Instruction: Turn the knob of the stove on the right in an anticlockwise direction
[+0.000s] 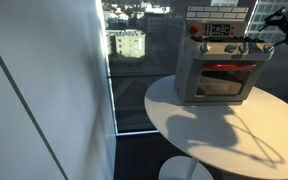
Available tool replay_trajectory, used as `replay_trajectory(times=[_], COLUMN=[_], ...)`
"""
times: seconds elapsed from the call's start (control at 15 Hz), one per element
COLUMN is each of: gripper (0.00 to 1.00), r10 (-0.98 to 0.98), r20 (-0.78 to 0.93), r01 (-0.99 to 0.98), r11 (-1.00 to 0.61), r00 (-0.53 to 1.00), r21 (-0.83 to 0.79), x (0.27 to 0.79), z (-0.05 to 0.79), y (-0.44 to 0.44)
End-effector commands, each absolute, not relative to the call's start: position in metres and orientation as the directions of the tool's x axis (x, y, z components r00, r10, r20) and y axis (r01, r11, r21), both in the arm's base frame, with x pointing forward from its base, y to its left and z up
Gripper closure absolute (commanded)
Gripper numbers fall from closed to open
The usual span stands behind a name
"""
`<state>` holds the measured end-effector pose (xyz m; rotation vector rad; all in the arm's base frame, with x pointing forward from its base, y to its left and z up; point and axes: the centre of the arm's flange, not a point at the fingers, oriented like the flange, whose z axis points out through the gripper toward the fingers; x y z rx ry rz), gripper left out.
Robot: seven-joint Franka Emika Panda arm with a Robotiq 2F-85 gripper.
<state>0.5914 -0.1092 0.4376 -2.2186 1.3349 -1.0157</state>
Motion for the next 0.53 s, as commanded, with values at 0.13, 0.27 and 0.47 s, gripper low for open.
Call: replay_trajectory(times=[0.13,0.27,0.47], gripper=[0.00,0.00,0.00], r10=[-0.874,-0.872,-0.872], r20=[0.393,0.396,0.396], r01=[-0.594,-0.596,-0.599], r11=[-0.484,-0.486,-0.486], r00=[0.288,0.288,0.288], r21=[-0.642,-0.639,-0.636], x=[0.5923,0.5904,0.5877], z=[0.4467,0.4484,0.4495], y=[-0.1100,-0.1086,-0.1071])
